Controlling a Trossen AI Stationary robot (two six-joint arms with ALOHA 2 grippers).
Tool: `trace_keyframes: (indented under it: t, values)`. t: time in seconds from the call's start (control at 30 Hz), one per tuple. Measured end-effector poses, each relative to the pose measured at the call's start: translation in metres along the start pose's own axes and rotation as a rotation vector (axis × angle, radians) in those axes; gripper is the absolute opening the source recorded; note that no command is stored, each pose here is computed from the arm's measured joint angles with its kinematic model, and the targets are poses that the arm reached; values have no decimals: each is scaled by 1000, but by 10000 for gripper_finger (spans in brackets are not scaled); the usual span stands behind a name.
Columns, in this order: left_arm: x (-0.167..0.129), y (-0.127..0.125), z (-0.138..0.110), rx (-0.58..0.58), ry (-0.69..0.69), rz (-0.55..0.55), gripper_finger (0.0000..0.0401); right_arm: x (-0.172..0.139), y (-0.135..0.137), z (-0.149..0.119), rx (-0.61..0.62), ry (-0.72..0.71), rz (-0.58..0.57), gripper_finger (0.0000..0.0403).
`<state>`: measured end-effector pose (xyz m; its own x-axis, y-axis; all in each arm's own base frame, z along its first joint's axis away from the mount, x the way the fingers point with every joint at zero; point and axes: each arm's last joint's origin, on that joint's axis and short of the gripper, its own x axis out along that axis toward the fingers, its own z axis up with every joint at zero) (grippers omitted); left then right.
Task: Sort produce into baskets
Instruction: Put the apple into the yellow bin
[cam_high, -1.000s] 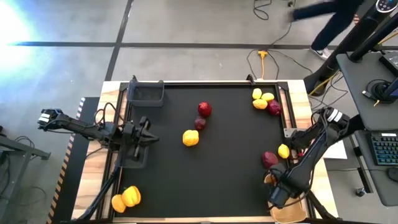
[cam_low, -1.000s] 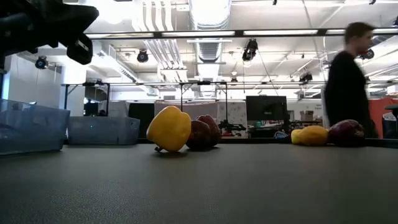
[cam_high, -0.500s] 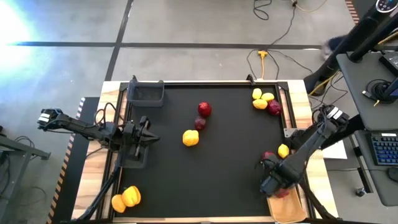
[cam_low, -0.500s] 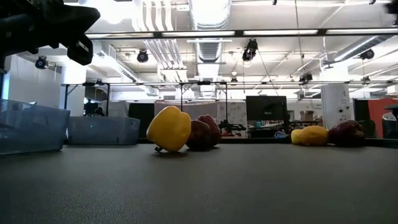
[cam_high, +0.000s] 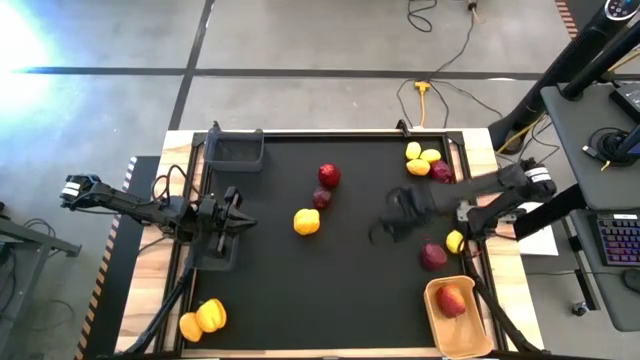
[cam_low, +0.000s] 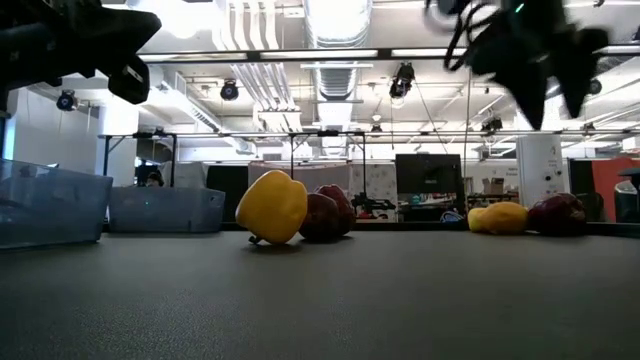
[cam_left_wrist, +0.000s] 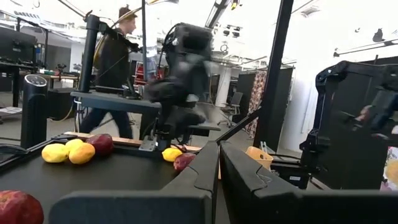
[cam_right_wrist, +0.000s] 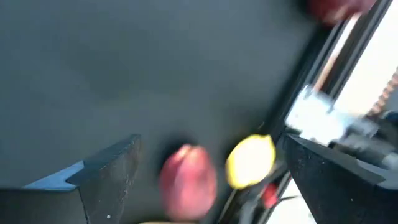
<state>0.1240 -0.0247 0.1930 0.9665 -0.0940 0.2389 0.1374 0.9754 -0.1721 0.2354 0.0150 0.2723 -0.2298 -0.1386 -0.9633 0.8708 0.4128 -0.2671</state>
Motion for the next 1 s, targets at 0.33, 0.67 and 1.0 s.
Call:
trace_keyframes:
  t: [0.33,0.67,1.0]
  values:
    - [0,0,-1,19,6,1,0,36,-66,100,28,44,-132,382]
    - [2,3,-2,110,5,88,0,90,-104,139,55,136,-223,382]
    - [2,3,7,162,-87,143,0,146,-119,161,34,324,-267,382]
